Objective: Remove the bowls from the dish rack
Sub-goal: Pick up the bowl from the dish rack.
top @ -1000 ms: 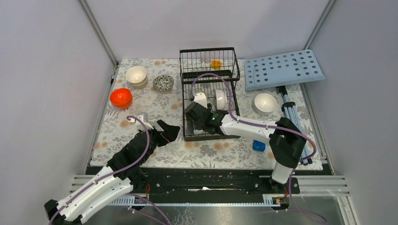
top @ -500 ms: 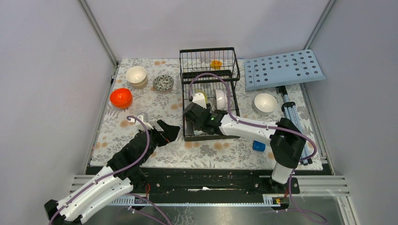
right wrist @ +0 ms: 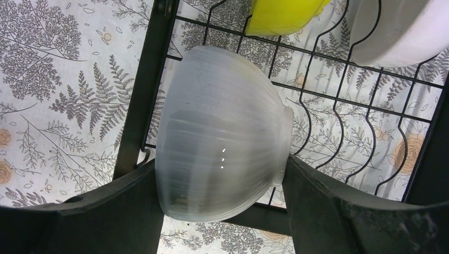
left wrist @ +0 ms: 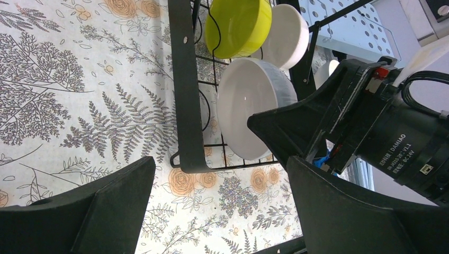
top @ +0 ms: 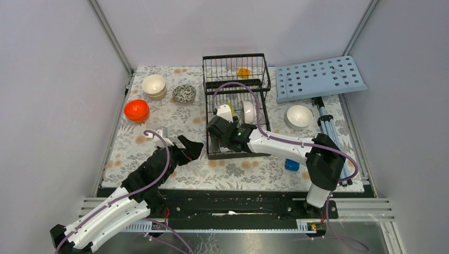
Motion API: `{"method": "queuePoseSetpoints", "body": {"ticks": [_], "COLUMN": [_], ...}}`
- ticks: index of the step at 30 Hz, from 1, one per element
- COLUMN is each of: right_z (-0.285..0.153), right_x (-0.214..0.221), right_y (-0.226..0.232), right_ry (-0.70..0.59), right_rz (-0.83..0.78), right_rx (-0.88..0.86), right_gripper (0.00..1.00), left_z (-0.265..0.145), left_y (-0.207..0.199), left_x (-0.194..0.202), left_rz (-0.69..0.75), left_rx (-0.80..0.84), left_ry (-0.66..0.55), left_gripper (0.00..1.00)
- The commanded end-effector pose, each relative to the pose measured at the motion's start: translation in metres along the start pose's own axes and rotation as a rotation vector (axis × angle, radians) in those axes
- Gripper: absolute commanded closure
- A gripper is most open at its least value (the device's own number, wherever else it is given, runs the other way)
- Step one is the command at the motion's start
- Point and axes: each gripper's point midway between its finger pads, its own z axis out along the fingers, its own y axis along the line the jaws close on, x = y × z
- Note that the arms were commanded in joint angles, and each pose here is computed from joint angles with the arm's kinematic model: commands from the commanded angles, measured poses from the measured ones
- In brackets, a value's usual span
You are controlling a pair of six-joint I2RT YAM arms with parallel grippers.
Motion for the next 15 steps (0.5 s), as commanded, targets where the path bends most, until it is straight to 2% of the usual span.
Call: {"method": "queuePoseSetpoints", "body": {"ticks": [1, 9, 15], "right_z": [-0.033, -0.048, -0.066], "right_x": [-0.049, -0.063, -0.071], "right_y": [-0.001, -0.005, -0.009], "right_ry": [-0.145, -0.185, -0.219], "right_rz": [0.056, 0.071, 0.140], "right_rx": [-0.010, -0.021, -0.072], "right_gripper": [1.00, 1.00, 1.00], "left_z": [0.002, 0.001, 0.000], "left_y": [-0.005, -0.009, -0.017], "left_x": [-0.007, -0.011, -0.019], "left_rz": [-0.005, -0.004, 0.003], "left_rx": [0.012, 0.018, 0.030], "left_ry": [-0.028, -0.035, -0.048], "left_gripper": [0.01, 0.01, 0.01]}}
